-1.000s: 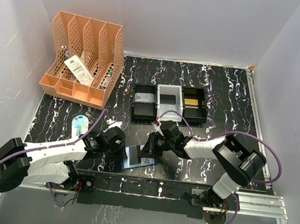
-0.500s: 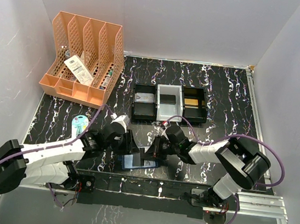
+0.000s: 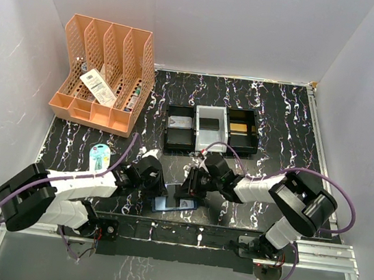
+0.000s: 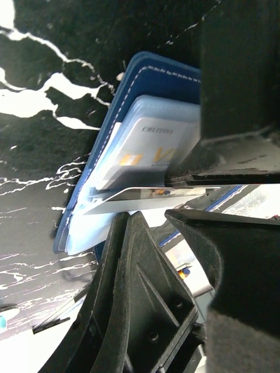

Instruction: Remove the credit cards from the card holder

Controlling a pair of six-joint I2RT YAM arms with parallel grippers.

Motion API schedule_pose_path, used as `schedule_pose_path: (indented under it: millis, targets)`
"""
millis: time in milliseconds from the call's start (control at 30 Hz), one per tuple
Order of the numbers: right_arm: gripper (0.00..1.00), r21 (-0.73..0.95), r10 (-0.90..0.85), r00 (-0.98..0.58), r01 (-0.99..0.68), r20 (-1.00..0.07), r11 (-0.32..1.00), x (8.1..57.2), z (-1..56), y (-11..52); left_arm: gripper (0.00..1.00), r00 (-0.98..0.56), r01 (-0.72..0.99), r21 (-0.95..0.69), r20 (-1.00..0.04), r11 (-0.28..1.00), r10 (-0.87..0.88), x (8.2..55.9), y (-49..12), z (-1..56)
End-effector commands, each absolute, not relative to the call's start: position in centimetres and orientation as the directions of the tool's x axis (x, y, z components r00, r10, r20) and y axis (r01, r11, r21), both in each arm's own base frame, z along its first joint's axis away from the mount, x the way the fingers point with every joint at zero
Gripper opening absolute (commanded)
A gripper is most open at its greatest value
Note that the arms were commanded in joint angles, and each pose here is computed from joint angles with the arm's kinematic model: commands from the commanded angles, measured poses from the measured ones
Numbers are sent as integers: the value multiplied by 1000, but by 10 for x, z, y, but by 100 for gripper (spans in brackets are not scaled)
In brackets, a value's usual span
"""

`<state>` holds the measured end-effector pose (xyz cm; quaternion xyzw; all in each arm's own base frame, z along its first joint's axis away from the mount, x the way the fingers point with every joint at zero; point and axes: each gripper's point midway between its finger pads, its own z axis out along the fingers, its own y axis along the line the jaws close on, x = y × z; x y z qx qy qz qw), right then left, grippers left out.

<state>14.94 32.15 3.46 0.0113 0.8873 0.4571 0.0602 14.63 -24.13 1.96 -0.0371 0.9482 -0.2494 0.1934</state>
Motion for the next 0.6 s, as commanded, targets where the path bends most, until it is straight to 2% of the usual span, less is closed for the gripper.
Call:
schedule_pose_path:
  millis: [0, 67, 167, 400, 567]
  targets:
    - [21, 813, 69, -981, -109, -180, 572, 167, 51, 332, 15, -939, 17, -376, -326, 927, -114, 131, -213, -3]
    - [16, 812, 69, -981, -113, -184, 572, 169, 52, 333, 14, -937, 16, -368, -330, 930, -115, 131, -211, -2]
    - [2, 794, 89, -978, -98, -188, 600, 173, 47, 329, 13, -934, 12, -358, -338, 934, -118, 131, -207, 0]
    - [2, 761, 96, -972, -106, -215, 640, 175, 45, 316, 13, -928, 7, -323, -355, 946, -114, 133, -200, 3]
    - [3, 820, 85, -978, -110, -189, 561, 171, 61, 318, 12, -907, 26, -372, -399, 928, -134, 144, -211, 30]
